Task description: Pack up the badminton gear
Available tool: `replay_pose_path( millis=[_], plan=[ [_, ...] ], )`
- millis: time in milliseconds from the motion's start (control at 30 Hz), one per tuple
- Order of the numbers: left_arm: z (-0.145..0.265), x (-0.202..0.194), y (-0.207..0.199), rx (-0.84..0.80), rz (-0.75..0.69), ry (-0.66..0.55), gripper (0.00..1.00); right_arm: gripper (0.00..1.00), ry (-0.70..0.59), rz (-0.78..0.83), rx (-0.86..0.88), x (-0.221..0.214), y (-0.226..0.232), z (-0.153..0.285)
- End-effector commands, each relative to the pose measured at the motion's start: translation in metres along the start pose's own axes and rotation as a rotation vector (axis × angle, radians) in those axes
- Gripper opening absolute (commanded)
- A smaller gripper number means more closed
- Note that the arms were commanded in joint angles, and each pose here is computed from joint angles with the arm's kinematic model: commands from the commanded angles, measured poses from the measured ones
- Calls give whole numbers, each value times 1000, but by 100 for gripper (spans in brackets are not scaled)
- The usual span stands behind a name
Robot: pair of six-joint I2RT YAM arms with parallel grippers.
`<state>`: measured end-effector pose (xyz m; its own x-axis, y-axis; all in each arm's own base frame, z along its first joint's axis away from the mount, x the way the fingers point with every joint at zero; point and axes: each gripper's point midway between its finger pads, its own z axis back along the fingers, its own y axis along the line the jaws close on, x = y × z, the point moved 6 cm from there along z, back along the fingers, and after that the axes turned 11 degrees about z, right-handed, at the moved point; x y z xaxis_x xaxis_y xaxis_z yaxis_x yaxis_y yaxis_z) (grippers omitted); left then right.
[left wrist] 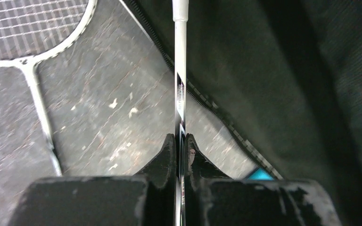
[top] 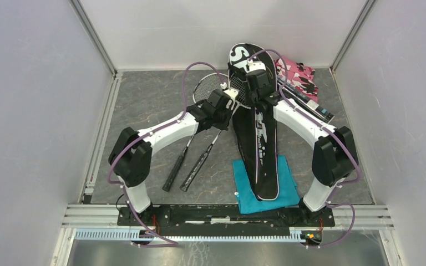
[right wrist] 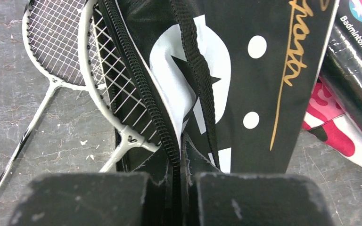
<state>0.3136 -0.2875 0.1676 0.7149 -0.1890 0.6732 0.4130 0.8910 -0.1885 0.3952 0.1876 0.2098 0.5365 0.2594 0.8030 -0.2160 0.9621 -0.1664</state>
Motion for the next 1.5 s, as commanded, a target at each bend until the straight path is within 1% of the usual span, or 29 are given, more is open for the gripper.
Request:
replay_pose_path(
  millis=[0,67,133,233,367,533,567,800,933,1067,1133,1300,1400,1433,1467],
  plan=[
    [-17,37,-30,-170,169,-200,2,0,-41,-107,69,20,-2,-1],
    [-25,38,-38,-238,193,-219,2,0,-33,-124,100,19,-3,-5],
    [-37,41,-48,-311,216,-226,5,0,-25,-136,134,18,-3,-8],
    [-50,41,-62,-408,231,-188,14,0,-17,-150,185,16,-4,-12],
    [-59,29,-72,-510,242,-122,25,0,-15,-177,234,17,-13,-16],
    [-55,9,-73,-571,237,-72,35,0,-59,-223,278,23,-28,-12],
    [-52,7,-74,-584,233,-71,39,0,-67,-229,281,24,-30,-10],
    [-37,-22,-72,-649,225,5,61,0,-78,-264,304,25,-42,-10],
    [-32,-39,-70,-686,223,59,67,0,-82,-270,333,26,-43,-10],
    [-23,-48,-72,-737,219,79,67,0,-85,-266,342,26,-44,-9],
    [-22,-53,-71,-745,218,89,64,0,-84,-266,344,25,-45,-9],
    [-25,-65,-70,-766,238,129,47,0,-84,-259,352,24,-45,-9],
    [-24,-66,-72,-788,253,135,36,0,-86,-250,356,23,-46,-8],
    [-23,-66,-73,-797,254,133,33,0,-89,-247,357,23,-46,-7],
    [-23,-64,-74,-804,256,131,29,0,-92,-241,364,23,-46,-6]
  ],
)
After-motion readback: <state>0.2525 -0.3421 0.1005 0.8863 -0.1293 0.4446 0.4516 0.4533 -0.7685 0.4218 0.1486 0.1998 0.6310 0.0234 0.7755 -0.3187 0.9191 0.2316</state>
